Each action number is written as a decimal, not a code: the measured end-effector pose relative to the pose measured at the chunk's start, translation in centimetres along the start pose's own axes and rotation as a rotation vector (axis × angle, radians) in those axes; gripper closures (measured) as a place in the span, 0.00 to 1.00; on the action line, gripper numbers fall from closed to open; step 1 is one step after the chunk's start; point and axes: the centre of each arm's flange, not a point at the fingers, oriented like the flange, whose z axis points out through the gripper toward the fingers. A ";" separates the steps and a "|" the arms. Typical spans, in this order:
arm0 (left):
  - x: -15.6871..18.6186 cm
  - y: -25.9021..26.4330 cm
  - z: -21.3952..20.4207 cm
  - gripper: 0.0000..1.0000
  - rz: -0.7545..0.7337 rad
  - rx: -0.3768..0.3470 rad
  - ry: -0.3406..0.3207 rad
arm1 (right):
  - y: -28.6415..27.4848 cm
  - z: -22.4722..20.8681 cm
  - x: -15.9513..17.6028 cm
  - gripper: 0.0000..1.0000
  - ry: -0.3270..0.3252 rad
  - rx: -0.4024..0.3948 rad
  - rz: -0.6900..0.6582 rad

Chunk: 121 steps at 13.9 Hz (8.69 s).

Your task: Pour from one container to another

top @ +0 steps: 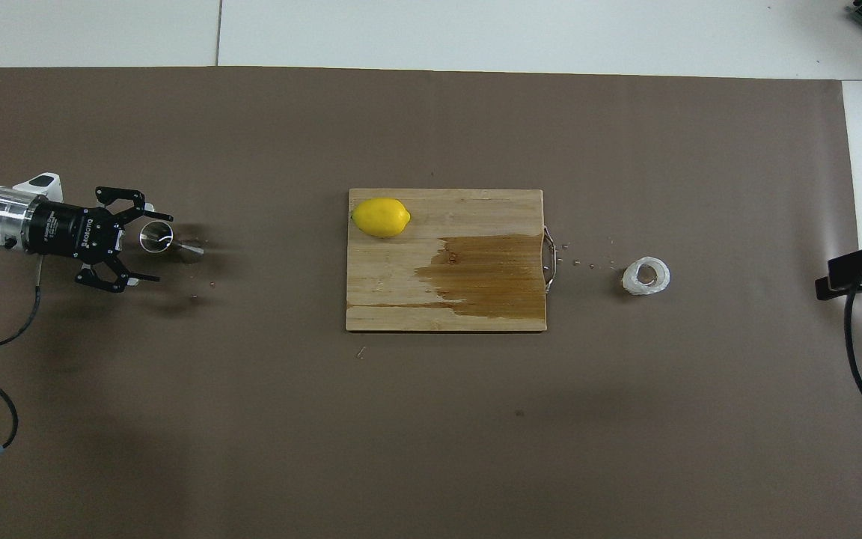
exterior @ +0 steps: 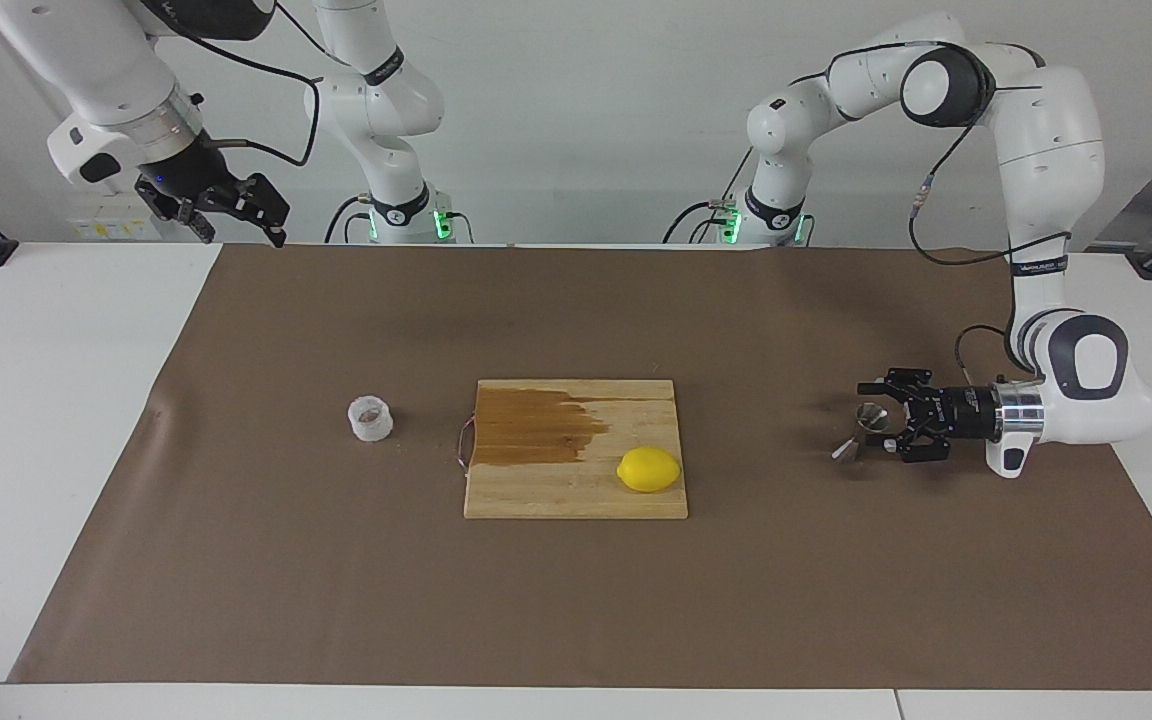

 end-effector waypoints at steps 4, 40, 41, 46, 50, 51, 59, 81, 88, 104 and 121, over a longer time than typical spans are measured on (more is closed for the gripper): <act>0.1 0.1 0.0 0.00 -0.042 -0.010 -0.003 | 0.0 0.0 0.0 0.00 0.000 0.000 0.000; -0.5 0.8 0.8 0.50 -0.036 -0.033 -0.048 | 0.0 0.0 0.0 0.00 0.000 0.000 0.000; -0.9 1.1 1.4 0.50 -0.028 -0.030 -0.062 | 0.0 0.0 0.0 0.00 0.000 0.000 0.000; -4.2 3.5 6.8 0.50 -0.015 0.024 -0.133 | 0.0 0.0 0.0 0.00 0.000 0.000 0.000; -7.3 5.7 12.1 0.50 -0.068 0.058 -0.163 | 0.0 0.0 0.0 0.00 0.000 0.000 0.000; -8.3 6.1 13.4 0.50 -0.071 0.065 -0.172 | 0.0 0.0 0.0 0.00 0.000 0.000 0.000; -14.0 6.7 23.5 0.50 -0.114 -0.049 -0.137 | 0.0 0.0 0.0 0.00 0.000 0.000 0.000; -15.6 -1.2 45.1 0.50 -0.344 -0.549 -0.111 | 0.0 0.0 0.0 0.00 0.000 0.000 0.000; -15.2 -2.5 46.9 0.50 -0.329 -0.581 -0.075 | 0.0 0.0 0.0 0.00 0.000 0.000 0.000; -14.2 -3.4 47.2 0.45 -0.229 -0.578 -0.021 | 0.0 0.0 0.0 0.00 0.000 0.000 0.000; -22.4 -1.6 43.0 0.00 0.011 -0.527 0.025 | 0.2 0.5 0.4 0.00 0.014 0.000 -0.155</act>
